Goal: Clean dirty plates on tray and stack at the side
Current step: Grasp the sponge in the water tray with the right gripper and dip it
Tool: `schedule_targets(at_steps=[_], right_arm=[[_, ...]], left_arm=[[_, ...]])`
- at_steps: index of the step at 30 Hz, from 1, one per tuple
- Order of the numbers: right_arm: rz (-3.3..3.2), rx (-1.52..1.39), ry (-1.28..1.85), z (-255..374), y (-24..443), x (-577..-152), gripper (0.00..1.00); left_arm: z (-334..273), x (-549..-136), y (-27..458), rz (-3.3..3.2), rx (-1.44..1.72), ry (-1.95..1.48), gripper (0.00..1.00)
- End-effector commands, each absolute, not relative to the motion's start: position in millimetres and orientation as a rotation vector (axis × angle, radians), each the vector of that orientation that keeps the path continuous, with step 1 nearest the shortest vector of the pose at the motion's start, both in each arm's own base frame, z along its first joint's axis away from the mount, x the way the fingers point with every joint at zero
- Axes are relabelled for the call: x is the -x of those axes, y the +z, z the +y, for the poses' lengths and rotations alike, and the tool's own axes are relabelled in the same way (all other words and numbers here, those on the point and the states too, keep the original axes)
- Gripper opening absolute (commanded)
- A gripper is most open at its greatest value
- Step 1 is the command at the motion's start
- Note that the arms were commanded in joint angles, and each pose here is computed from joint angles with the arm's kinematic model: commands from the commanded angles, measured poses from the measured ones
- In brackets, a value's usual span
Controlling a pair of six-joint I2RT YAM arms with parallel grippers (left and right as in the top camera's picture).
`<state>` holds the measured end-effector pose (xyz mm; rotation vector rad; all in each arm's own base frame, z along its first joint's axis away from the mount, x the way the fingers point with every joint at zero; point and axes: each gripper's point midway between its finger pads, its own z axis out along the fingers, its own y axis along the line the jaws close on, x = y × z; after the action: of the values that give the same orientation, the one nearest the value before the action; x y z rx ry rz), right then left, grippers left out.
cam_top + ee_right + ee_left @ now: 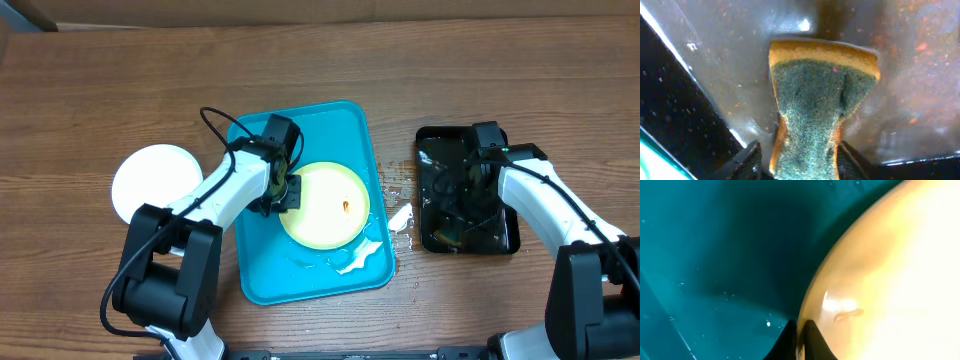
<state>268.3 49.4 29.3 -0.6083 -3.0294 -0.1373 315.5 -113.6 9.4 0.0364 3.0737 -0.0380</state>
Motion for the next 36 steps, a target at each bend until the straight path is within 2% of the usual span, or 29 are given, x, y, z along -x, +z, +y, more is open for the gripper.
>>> schedule_targets(at_steps=[1,5,10,11,13,14,18,19,24,30,36], right_arm=[[-3.099,0.611,-0.099,43.7,41.0,-279.7,0.57],[-3.121,0.622,-0.082,41.1,39.6,-284.1,0.65],[-3.137,0.685,-0.092,40.4,23.4,-284.2,0.61],[-3.144,0.688,-0.091,39.7,18.7,-284.1,0.56],[-3.151,0.69,-0.098,39.8,12.3,-283.3,0.31],[-3.143,0.702,-0.094,39.4,10.8,-281.0,0.23],[-3.111,0.704,-0.091,40.0,10.1,-273.8,0.12],[-3.11,0.703,-0.089,39.9,10.4,-273.4,0.04],[-3.117,0.696,-0.092,40.8,24.8,-281.2,0.04],[-3.207,0.579,-0.139,46.4,80.5,-306.1,0.04],[-3.285,0.35,-0.476,82.8,136.5,-325.4,0.04]], left_arm=[[-105.5,-301.4,-0.6,3.112,-0.035,-0.004,0.04],[-104.0,-297.0,-5.6,3.119,-0.035,-0.001,0.04],[-103.9,-297.2,-6.7,3.116,-0.036,-0.001,0.04],[-104.2,-297.7,-6.6,3.113,-0.035,-0.003,0.04],[-104.2,-297.8,-6.6,3.113,-0.036,-0.003,0.04],[-104.2,-297.9,-6.6,3.113,-0.035,-0.003,0.04],[-104.3,-298.1,-6.6,3.112,-0.036,-0.003,0.04],[-104.4,-298.7,-6.6,3.11,-0.036,-0.005,0.04],[-105.0,-300.0,-6.6,3.104,-0.036,-0.008,0.04],[-105.0,-300.0,-6.6,3.104,-0.036,-0.008,0.04],[-105.5,-301.4,-6.5,3.099,-0.036,-0.012,0.04]])
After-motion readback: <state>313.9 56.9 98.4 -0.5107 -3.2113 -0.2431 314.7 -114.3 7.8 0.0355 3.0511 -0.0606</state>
